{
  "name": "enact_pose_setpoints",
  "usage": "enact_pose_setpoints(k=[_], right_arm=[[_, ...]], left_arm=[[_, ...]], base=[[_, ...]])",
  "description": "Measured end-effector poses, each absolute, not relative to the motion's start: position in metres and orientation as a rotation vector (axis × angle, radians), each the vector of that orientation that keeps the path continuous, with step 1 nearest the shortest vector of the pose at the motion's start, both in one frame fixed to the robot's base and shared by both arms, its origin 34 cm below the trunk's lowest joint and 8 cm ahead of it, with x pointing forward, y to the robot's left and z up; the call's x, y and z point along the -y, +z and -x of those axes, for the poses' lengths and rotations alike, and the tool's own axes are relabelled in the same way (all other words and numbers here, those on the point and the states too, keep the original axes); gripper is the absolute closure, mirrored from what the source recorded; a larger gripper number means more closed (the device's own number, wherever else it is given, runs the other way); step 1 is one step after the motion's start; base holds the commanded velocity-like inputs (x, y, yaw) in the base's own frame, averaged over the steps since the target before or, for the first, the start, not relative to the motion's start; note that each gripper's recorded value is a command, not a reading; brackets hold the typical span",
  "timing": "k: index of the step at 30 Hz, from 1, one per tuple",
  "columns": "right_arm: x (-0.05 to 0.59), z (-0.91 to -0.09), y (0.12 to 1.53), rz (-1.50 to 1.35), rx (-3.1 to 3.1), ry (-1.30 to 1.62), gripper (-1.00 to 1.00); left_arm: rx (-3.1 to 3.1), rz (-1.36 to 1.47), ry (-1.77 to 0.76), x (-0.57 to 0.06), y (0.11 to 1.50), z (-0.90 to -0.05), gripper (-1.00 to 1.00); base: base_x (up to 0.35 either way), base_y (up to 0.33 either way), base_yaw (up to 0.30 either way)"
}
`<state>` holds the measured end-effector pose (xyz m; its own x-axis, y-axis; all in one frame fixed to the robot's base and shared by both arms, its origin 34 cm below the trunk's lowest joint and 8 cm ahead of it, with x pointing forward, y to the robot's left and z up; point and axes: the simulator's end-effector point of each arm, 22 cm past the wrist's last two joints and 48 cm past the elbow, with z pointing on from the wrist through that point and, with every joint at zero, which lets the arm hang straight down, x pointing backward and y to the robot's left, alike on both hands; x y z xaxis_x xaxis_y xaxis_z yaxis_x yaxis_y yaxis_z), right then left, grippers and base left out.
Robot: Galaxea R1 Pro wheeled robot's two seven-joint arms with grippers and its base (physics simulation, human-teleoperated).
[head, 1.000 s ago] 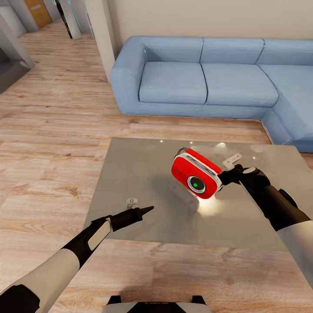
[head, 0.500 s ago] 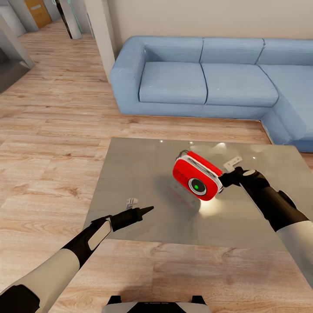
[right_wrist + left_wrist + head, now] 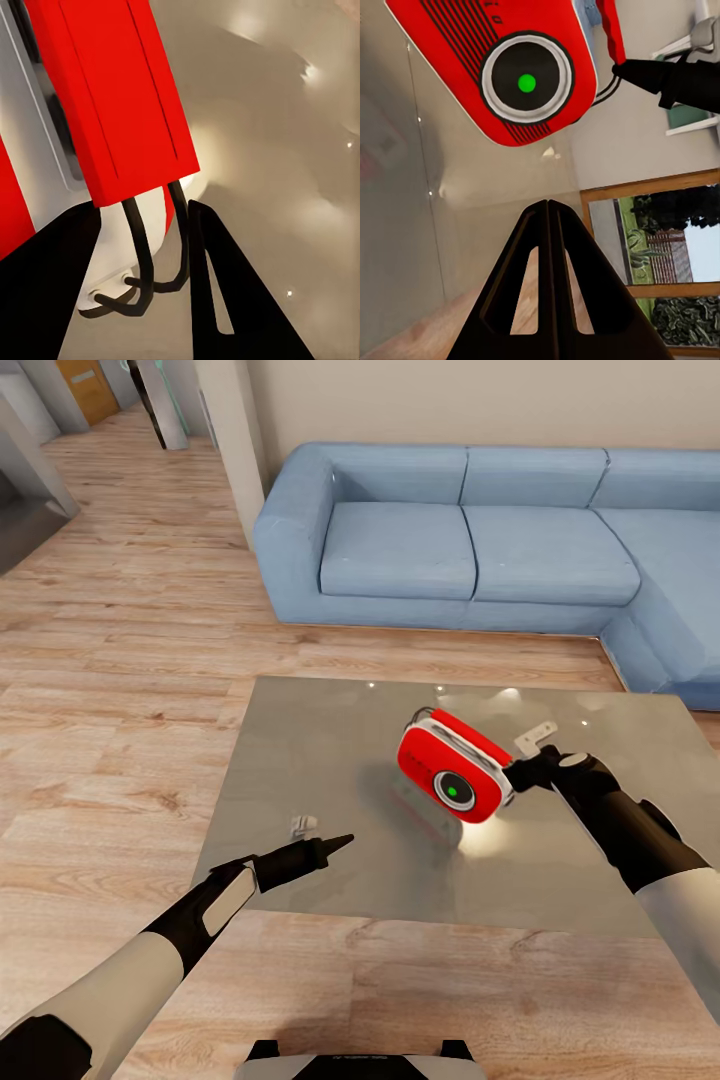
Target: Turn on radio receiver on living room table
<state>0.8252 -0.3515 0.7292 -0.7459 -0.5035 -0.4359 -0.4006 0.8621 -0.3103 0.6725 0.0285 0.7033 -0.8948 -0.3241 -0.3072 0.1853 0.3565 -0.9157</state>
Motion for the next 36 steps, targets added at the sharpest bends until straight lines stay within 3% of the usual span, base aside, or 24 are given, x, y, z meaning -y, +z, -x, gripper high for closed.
enact_pose_setpoints(k=[14,36], right_arm=[[0.357,-0.826,0.729,0.651,-2.515,-0.296,1.0],[0.37,-0.752,0.684,0.661,-2.68,-0.286,1.0]], left_arm=[[-2.187,0.121,-1.556,-0.028,0.703,-0.673,1.0],[-2.176,0.116,-1.526,-0.031,0.701,-0.676,1.0]], base=[[0.0,0.0,0.0],[0.0,0.0,0.0]])
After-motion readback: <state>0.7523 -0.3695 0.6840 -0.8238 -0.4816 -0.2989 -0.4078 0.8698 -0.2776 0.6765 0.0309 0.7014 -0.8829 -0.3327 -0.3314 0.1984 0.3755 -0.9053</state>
